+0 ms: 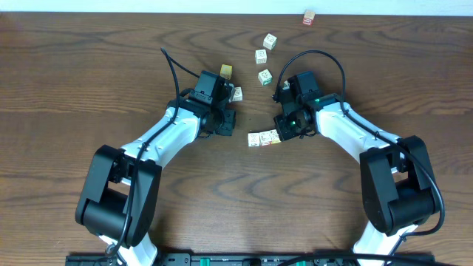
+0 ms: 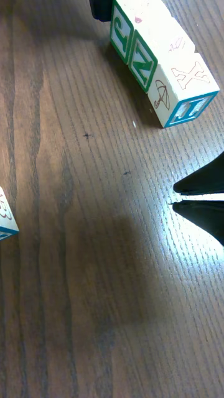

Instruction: Lift 3 blocks

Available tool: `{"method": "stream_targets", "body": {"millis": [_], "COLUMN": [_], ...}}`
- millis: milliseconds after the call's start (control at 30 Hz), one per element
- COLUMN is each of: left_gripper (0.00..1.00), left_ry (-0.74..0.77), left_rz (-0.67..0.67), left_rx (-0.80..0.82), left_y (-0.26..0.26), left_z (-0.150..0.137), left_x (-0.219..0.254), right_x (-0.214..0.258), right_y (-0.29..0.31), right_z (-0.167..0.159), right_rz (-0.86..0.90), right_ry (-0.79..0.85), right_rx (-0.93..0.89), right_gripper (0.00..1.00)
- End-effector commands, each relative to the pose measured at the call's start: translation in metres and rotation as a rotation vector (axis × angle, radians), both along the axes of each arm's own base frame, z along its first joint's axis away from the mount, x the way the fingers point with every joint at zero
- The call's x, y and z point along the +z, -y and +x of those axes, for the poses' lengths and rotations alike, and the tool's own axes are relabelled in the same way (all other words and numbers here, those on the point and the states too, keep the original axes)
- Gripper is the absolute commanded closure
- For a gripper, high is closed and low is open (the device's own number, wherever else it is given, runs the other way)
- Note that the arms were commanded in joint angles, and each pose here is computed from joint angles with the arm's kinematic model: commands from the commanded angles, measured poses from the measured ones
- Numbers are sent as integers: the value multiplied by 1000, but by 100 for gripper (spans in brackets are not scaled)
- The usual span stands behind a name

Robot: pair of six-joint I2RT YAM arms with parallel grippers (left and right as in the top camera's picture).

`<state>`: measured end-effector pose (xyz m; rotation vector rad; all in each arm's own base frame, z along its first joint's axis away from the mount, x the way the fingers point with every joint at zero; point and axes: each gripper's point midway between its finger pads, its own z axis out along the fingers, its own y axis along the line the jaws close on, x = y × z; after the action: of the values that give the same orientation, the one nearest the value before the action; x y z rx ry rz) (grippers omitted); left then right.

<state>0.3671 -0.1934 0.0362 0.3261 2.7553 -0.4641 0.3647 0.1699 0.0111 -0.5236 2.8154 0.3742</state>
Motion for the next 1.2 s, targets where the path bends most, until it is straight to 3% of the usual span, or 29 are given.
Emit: {"method": "stream_targets", "body": {"millis": [0,467,767,1167], "left_gripper": [92,93,93,93], "left_ry": [-11,-28,-118,-105], "left_rz": [8,32,8,-60], "left_rx": [13,23,163,190], "left_y": [-3,-8,-12,30], "left_z": [-2,-6,-18,-24], "left_x": [-3,-6,-16,-10], "right_x": [-2,-7,-9,-8], "right_y": [-2,12,13,4], "right_z": [-2,-9,-20,-29], "right_rz": [21,-39,-39,29], "right_ry": [-8,-66,-118,-196], "right_rx": [29,-87,-115,-202], "right_gripper": [99,99,99,99]}}
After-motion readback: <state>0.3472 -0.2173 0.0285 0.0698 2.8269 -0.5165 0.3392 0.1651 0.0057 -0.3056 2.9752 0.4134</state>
